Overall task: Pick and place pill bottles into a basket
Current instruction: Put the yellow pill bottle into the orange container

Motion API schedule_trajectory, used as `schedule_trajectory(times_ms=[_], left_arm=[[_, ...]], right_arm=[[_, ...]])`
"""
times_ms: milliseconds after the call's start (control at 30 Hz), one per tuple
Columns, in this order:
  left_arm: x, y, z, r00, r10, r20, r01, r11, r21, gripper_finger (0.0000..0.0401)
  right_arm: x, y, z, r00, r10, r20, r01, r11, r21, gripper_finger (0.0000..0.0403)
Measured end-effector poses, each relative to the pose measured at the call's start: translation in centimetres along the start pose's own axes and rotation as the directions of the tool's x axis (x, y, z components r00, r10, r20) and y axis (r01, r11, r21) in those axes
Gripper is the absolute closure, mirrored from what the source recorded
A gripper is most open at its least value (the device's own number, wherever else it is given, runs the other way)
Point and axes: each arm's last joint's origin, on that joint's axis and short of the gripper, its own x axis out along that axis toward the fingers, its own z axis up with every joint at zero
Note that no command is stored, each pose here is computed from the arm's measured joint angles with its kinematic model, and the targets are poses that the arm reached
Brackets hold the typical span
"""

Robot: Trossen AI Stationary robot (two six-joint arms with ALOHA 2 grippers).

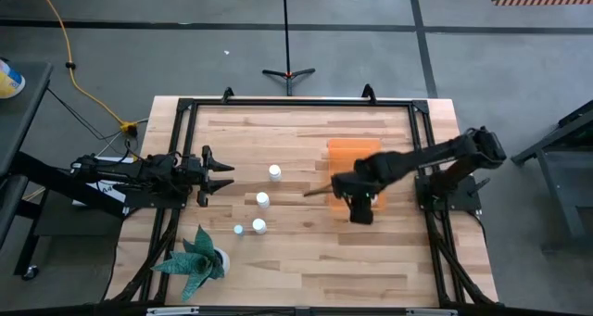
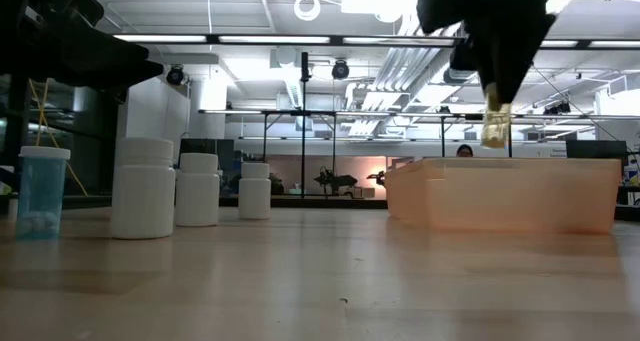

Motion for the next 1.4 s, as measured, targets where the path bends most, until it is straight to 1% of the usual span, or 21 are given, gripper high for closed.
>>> schedule_trajectory(times_ms=[200, 367, 467, 633, 833, 933, 1167, 1267, 1400], left_arm=[[0.0, 0.0, 0.0, 1.0, 0.0, 0.0, 0.0, 1.0, 0.0, 0.018], [0.0, 0.0, 0.0, 1.0, 0.0, 0.0, 0.0, 1.0, 0.0, 0.018], [0.0, 0.0, 0.0, 1.0, 0.0, 0.0, 0.0, 1.0, 0.0, 0.018], [0.0, 0.0, 0.0, 1.0, 0.0, 0.0, 0.0, 1.0, 0.0, 0.018], [0.0, 0.0, 0.0, 1.0, 0.0, 0.0, 0.0, 1.0, 0.0, 0.018], [0.0, 0.0, 0.0, 1.0, 0.0, -0.001, 0.0, 1.0, 0.0, 0.018], [0.0, 0.0, 0.0, 1.0, 0.0, 0.0, 0.0, 1.0, 0.0, 0.018], [0.0, 0.0, 0.0, 1.0, 0.0, 0.0, 0.0, 1.0, 0.0, 0.018], [0.0, 0.0, 0.0, 1.0, 0.0, 0.0, 0.0, 1.0, 0.0, 0.018]], right_arm=[[1.0, -3.2, 0.4, 1.0, -0.002, -0.03, 0.004, 0.998, 0.056, 0.0287], [2.9, -4.2, 0.0, 0.999, 0.002, -0.039, 0.002, 0.996, 0.087, 0.0283], [4.0, -4.3, -0.4, 0.998, 0.036, -0.05, -0.032, 0.996, 0.081, 0.0286], [4.9, -4.4, -0.6, 0.999, 0.039, -0.037, -0.035, 0.995, 0.089, 0.0288], [6.1, -4.5, -1.6, 0.995, 0.05, -0.087, -0.039, 0.992, 0.124, 0.0285], [6.2, -4.5, -1.7, 0.994, 0.067, -0.087, -0.056, 0.991, 0.124, 0.0285], [6.2, -4.5, -1.5, 0.995, 0.072, -0.068, -0.063, 0.99, 0.13, 0.0284], [6.2, -4.5, -1.5, 0.995, 0.075, -0.068, -0.066, 0.989, 0.13, 0.0277], [6.2, -4.4, -1.5, 0.994, 0.086, -0.071, -0.076, 0.988, 0.133, 0.0255]])
